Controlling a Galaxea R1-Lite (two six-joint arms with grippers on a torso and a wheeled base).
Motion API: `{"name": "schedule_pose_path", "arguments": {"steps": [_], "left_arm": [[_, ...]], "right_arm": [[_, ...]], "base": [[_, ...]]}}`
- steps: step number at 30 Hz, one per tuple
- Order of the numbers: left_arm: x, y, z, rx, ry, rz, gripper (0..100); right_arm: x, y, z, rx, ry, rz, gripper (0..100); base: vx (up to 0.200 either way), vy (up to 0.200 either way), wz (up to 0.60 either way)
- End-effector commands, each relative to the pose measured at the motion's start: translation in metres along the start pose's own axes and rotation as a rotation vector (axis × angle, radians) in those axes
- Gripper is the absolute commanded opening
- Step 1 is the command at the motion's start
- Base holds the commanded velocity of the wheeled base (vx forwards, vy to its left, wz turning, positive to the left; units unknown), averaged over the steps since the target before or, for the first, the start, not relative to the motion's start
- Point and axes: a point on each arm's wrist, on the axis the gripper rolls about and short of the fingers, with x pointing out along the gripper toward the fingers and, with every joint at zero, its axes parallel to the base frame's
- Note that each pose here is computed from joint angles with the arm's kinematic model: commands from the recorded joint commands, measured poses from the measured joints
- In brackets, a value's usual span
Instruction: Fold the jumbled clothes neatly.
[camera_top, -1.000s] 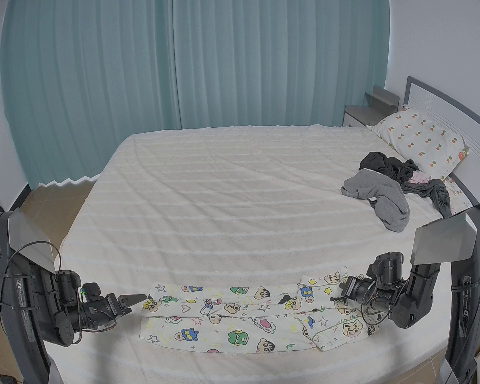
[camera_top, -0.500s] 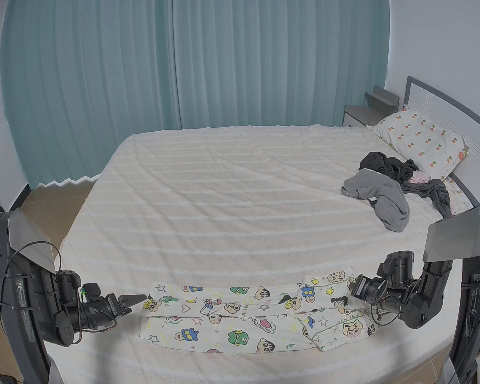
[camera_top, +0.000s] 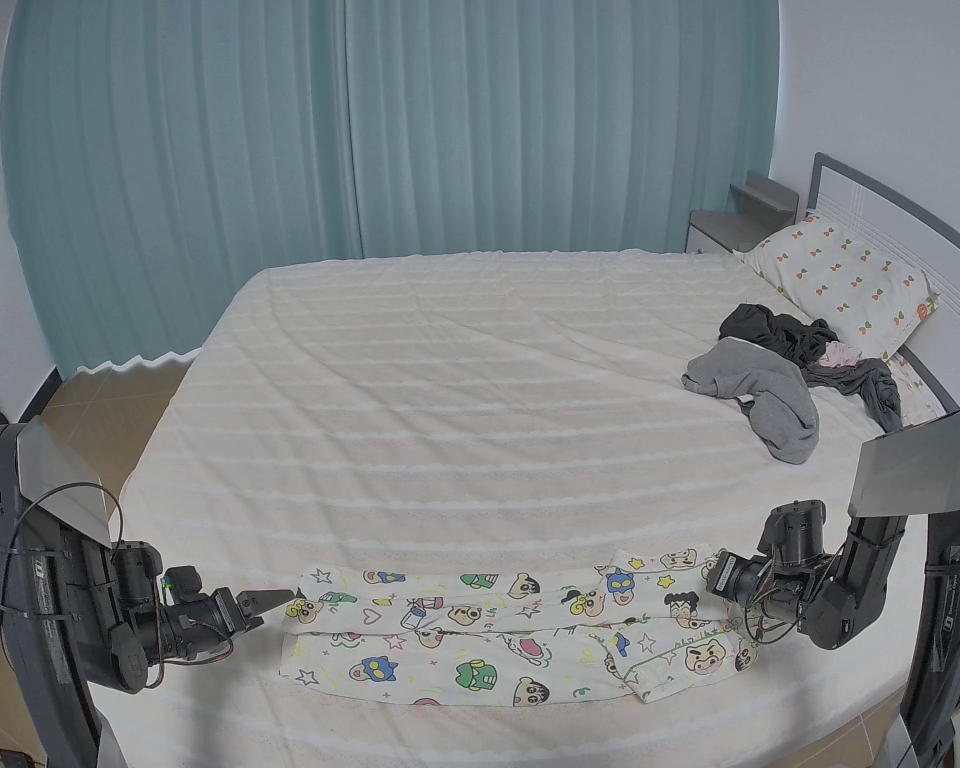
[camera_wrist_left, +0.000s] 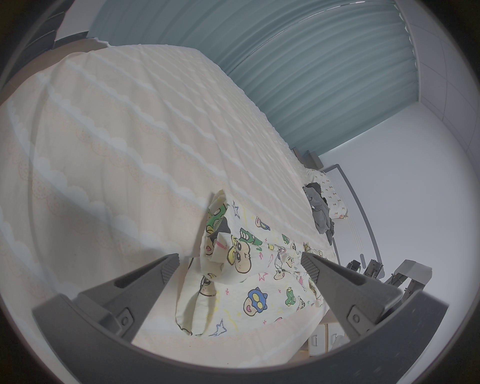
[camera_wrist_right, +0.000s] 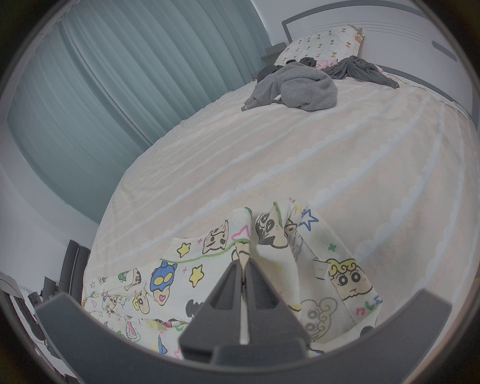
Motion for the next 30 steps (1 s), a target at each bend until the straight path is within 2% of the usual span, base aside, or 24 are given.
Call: {"name": "schedule_pose_path", "arguments": {"steps": [1,2,3,8,10,11,13,14,15,18,20,25,28,30], "left_arm": [[0.0,0.0,0.001,0.009,-0.011,-0.006,100],[0.0,0.0,0.001,0.009,-0.011,-0.006,100],[0.0,0.0,0.001,0.009,-0.011,-0.006,100],[0.0,-0.001,0.001,0.01,-0.009,-0.007,100],[0.0,0.0,0.001,0.009,-0.011,-0.006,100],[0.0,0.0,0.001,0.009,-0.011,-0.006,100],[0.001,-0.001,0.001,0.009,-0.01,-0.007,100],[0.001,-0.001,0.001,0.009,-0.01,-0.007,100],[0.001,-0.001,0.001,0.011,-0.01,-0.007,100],[0.0,0.0,0.001,0.008,-0.011,-0.006,100],[0.0,-0.001,0.001,0.008,-0.012,-0.006,100],[0.0,-0.001,0.001,0.008,-0.012,-0.006,100],[0.0,-0.001,0.001,0.01,-0.012,-0.006,100],[0.0,-0.001,0.001,0.01,-0.012,-0.006,100]], "right_arm": [[0.0,0.0,-0.002,-0.006,0.006,-0.001,0],[0.0,0.0,-0.003,-0.007,0.009,-0.002,0],[0.0,0.0,-0.003,-0.007,0.009,-0.002,100],[0.001,-0.001,-0.003,-0.014,0.006,-0.008,100],[-0.011,0.007,0.014,-0.01,-0.081,0.001,100],[-0.011,0.007,0.014,-0.01,-0.081,0.001,100],[-0.022,0.022,0.024,-0.019,-0.13,0.058,100],[-0.022,0.022,0.024,-0.019,-0.13,0.058,100],[-0.025,0.039,0.023,-0.039,-0.143,0.111,100],[-0.022,0.061,0.025,-0.056,-0.172,0.171,100],[-0.018,0.074,0.017,-0.075,-0.148,0.214,100],[0.015,0.089,-0.02,-0.09,-0.043,0.234,100],[0.031,0.091,-0.04,-0.104,0.019,0.244,100],[0.033,0.093,-0.042,-0.106,0.049,0.278,100]], "base": [[0.0,0.0,0.0],[0.0,0.0,0.0],[0.0,0.0,0.0],[0.0,0.0,0.0],[0.0,0.0,0.0],[0.0,0.0,0.0],[0.0,0.0,0.0],[0.0,0.0,0.0],[0.0,0.0,0.0],[0.0,0.0,0.0],[0.0,0.0,0.0],[0.0,0.0,0.0],[0.0,0.0,0.0],[0.0,0.0,0.0]]}}
